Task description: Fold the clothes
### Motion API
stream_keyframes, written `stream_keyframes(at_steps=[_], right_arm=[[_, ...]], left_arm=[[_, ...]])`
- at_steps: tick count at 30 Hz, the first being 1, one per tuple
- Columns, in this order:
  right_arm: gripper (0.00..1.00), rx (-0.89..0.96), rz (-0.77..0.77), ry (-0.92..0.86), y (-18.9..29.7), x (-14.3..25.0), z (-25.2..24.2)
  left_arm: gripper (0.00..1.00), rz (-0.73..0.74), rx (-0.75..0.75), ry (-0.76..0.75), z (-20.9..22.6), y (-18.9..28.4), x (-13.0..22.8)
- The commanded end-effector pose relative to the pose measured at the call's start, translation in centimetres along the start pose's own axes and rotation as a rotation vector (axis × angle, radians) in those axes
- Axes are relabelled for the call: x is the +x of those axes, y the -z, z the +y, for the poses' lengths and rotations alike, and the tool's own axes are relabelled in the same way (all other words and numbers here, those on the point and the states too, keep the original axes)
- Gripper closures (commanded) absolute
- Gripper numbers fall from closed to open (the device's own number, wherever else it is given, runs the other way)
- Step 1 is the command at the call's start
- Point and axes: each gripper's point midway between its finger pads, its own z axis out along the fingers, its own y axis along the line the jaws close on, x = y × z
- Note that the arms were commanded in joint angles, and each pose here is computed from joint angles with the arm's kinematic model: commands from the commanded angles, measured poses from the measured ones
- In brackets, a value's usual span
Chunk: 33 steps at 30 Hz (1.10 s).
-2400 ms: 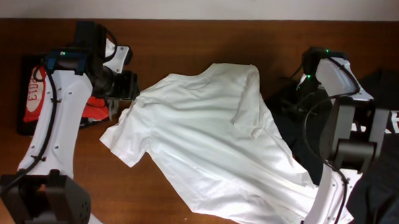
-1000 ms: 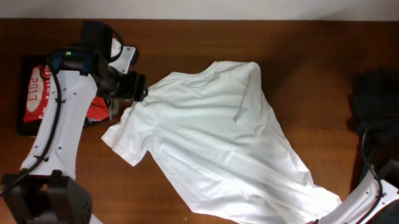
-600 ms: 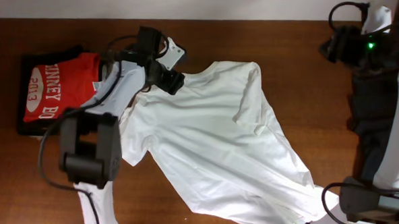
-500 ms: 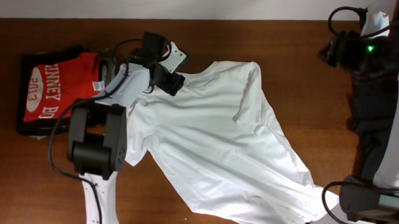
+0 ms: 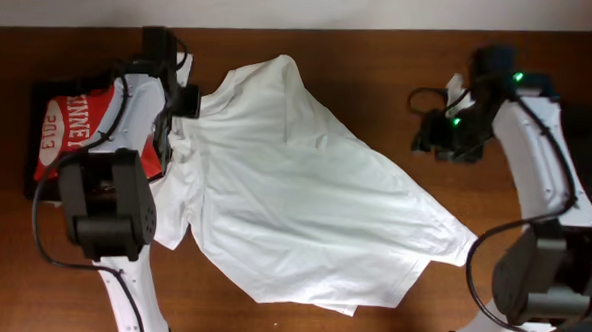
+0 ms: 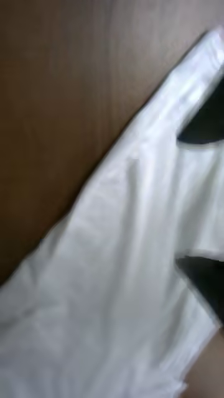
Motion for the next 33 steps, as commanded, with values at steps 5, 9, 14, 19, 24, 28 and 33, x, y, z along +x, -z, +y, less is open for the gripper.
stream_keyframes(at_steps=[5,9,14,19,24,28,33], right_arm=[[0.74,0.153,0.145,-0.268,-9.4,7.4,-5.9],[0.96,0.23,0.014,-0.392,-11.9,6.4,-8.3],[0.96,0.304,-0.209,-0.575,-12.9,1.4,-14.6],[0.96,0.114,-0.525,-0.553,-7.8,-7.7,-18.0],[0.59,-0.125,-0.494,-0.173,3.5,-10.5,-8.8],[0.59,-0.144,-0.497,-0.087,11.8,-6.7,-4.1],[0.58,-0.146,-0.448,-0.09,14.3,-1.6,-2.1]], left_arm=[[0.36,-0.062,0.166,-0.14,-6.9,7.4,-1.3],[0.36,-0.09,0.178,-0.221,-8.7,8.6,-1.8],[0.35,-0.168,0.174,-0.226,-8.7,12.3,-3.0],[0.3,-0.186,0.237,-0.249,-10.6,13.4,-3.0],[0.29,-0.032,0.208,-0.32,-12.2,13.0,1.0],[0.32,0.256,0.171,-0.16,-9.2,10.4,8.4],[0.38,0.619,0.234,-0.126,-9.5,6.2,21.7]])
